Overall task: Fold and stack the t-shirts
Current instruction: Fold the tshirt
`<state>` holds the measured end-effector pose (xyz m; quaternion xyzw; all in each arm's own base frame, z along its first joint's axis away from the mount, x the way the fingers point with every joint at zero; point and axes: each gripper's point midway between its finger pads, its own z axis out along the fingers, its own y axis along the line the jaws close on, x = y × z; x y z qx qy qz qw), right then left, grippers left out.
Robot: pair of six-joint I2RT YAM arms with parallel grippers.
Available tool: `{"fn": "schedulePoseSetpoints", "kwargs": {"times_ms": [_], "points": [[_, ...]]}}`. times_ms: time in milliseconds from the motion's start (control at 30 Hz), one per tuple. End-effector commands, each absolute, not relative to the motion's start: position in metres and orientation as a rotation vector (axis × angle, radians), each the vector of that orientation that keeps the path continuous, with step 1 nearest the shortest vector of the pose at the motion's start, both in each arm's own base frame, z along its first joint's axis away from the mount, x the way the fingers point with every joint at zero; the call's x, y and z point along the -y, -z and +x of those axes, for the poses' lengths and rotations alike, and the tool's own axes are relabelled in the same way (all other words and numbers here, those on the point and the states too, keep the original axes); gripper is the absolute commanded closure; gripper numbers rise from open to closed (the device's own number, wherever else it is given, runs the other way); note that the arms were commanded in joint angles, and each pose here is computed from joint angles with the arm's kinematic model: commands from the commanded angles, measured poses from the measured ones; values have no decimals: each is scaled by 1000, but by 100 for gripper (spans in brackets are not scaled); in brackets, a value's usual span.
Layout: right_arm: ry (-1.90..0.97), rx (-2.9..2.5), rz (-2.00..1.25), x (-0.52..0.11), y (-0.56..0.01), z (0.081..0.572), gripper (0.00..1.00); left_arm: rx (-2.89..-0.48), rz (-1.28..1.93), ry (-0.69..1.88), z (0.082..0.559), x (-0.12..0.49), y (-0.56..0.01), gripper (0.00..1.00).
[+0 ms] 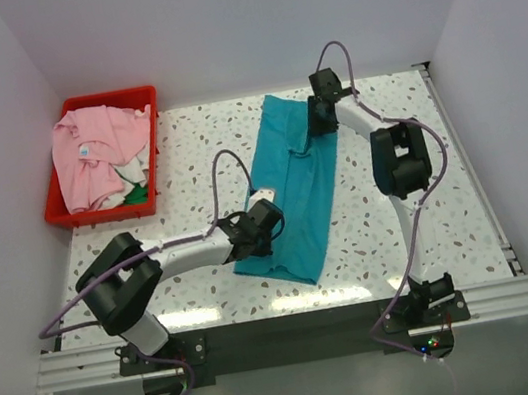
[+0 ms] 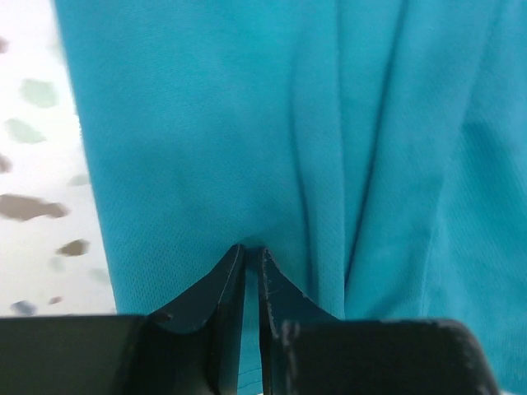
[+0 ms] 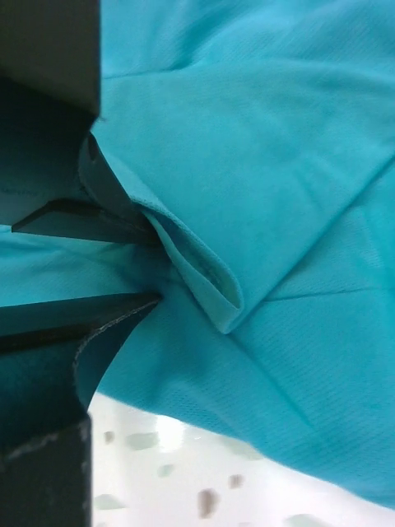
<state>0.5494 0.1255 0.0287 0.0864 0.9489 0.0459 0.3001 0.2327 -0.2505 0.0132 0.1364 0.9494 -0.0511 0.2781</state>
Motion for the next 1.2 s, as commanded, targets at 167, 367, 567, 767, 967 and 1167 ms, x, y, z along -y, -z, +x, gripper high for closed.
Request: {"fn": "schedulePoseSetpoints", "kwargs": {"times_ms": [167,367,567,767,967,1167], "points": [[-187,-2389,47,-146,-76,611,38,-2564,382,516,207,328,-24,64],[-92,-2311,128,-125,-143,599,21,-2400,334,613,231,330,-91,52],[-255,-2339,250,-132,-184,509,25,-2361,184,635,238,285,-120,48],[-436,-2470,315,-163,-112,361,27,-2405,163,699,208,265,-107,46],[-519,-2583,283,-170,-72,240,28,-2468,192,720,183,252,-82,44],[-580,-2635,396,-154,-53,182,31,-2509,214,769,167,248,-64,39]]}}
